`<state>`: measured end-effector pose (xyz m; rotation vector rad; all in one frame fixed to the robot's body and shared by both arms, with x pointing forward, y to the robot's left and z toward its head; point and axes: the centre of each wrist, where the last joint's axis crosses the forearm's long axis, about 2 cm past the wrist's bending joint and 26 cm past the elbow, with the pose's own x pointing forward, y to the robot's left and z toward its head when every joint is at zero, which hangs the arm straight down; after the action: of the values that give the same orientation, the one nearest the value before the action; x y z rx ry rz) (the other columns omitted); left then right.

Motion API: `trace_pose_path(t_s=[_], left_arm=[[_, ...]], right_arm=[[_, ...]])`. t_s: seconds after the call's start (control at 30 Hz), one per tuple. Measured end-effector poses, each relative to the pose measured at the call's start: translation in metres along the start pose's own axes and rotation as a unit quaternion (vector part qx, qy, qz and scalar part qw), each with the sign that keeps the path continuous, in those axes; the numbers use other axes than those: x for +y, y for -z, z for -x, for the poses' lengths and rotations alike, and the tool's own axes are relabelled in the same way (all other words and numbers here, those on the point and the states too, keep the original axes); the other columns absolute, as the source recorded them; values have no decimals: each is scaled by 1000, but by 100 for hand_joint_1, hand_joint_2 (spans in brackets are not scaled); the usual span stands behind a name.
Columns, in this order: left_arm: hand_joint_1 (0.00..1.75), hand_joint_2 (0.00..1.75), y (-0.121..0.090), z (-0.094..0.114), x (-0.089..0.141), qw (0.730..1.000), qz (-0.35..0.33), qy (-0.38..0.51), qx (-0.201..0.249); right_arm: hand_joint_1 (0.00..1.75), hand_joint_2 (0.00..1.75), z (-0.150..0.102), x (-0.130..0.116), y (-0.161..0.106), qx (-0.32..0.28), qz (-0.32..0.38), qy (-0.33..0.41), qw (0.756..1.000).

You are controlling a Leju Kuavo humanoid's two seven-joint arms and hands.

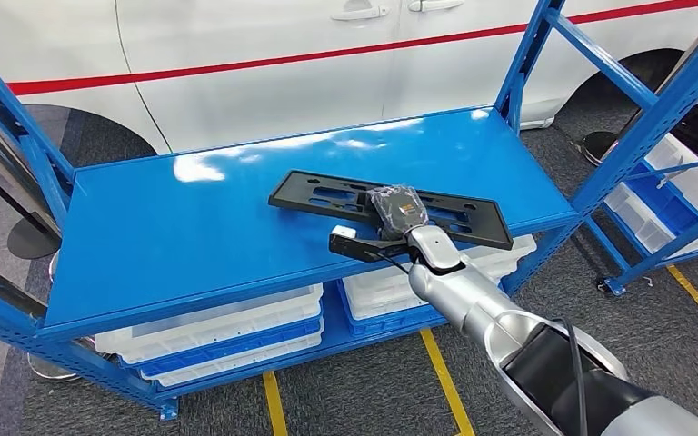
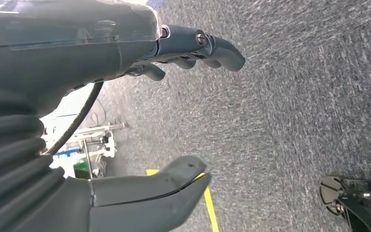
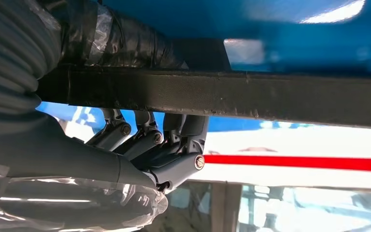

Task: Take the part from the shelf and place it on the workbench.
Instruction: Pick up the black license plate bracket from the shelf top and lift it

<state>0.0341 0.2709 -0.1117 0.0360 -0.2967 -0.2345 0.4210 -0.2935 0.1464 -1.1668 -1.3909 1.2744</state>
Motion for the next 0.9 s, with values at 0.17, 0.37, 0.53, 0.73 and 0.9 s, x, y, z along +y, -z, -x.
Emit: trace_pose_path(t_s=[0.17, 0.37, 0.53, 0.73, 0.9], left_arm=[[0, 175, 0, 1, 0, 1000, -1, -1, 5], [0, 175, -1, 4, 0, 1000, -6, -8, 8], [0, 175, -1, 6, 0, 1000, -6, -8, 9], [0, 175, -1, 7, -1, 1000, -5, -1, 8], [0, 175, -1, 6, -2, 1000, -3, 2, 3]], right_arm=[[175, 175, -5, -1, -3, -17, 24, 0, 1000], [175, 175, -15, -19, -9, -71, 132, -6, 989], [175, 175, -21, -35, -11, -94, 171, -1, 981], [175, 175, -20, -52, -18, -141, 225, -6, 964], [175, 175, -15, -68, -24, -165, 255, -20, 952]])
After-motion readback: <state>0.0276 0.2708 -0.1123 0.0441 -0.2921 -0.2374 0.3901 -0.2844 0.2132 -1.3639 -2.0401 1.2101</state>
